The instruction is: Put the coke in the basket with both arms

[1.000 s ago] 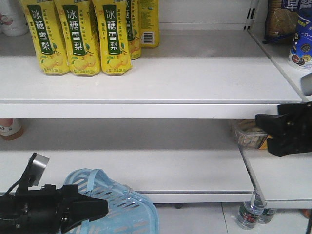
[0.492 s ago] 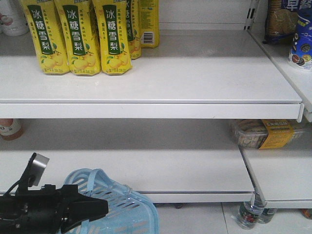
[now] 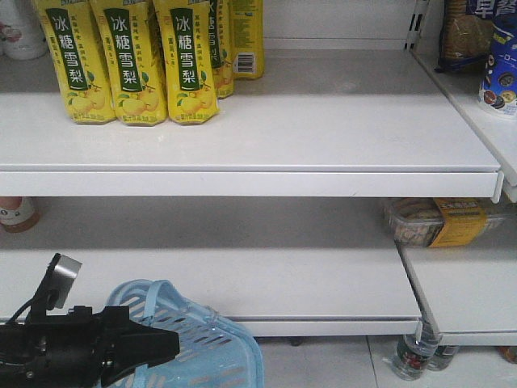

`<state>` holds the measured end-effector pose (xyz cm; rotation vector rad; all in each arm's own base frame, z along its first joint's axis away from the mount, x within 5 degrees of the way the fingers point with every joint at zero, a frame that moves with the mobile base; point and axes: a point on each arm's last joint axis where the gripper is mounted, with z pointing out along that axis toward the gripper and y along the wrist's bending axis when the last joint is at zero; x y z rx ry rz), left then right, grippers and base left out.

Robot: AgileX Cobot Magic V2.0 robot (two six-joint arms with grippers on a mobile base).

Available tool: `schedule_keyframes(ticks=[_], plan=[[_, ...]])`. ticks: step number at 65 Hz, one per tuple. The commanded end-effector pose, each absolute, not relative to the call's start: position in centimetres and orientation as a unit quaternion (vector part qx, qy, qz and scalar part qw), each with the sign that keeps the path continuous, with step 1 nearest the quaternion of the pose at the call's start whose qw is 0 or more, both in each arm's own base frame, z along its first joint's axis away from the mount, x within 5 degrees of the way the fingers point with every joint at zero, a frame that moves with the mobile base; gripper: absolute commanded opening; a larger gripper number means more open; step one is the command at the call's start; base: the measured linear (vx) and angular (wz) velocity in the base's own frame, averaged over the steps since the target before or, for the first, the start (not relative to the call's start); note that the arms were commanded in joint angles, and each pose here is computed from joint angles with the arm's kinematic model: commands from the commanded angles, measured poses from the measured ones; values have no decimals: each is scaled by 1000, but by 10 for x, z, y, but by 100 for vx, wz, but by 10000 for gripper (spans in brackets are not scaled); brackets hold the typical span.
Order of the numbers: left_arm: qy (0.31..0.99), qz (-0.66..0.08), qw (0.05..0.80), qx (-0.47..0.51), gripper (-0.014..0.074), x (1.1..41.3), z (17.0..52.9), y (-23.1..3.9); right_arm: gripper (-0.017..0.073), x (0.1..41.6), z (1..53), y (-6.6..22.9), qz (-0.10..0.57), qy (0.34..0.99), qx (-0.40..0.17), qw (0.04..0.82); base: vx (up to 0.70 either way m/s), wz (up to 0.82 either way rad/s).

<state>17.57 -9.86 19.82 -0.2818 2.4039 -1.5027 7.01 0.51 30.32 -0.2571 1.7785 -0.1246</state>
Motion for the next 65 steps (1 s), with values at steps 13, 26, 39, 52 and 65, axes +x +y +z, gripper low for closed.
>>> schedule_keyframes(ticks=[13, 26, 39, 52, 65], plan=[[786, -587, 160, -106, -6, 180, 221, -103, 371, 40, 276, 9, -7, 721, -72, 689, 0, 0], [786, -587, 160, -106, -6, 180, 221, -103, 371, 42, 263, 10, 13, 722, -59, 690, 0, 0], [786, -587, 160, -106, -6, 180, 221, -103, 370, 42, 262, 10, 9, 724, -63, 687, 0, 0], [786, -587, 160, -106, -6, 180, 221, -103, 218, 41, 261, 10, 11, 726, -63, 685, 0, 0], [786, -587, 160, -106, -6, 180, 221, -103, -14, 42, 262, 10, 11, 722, -61, 689, 0, 0]])
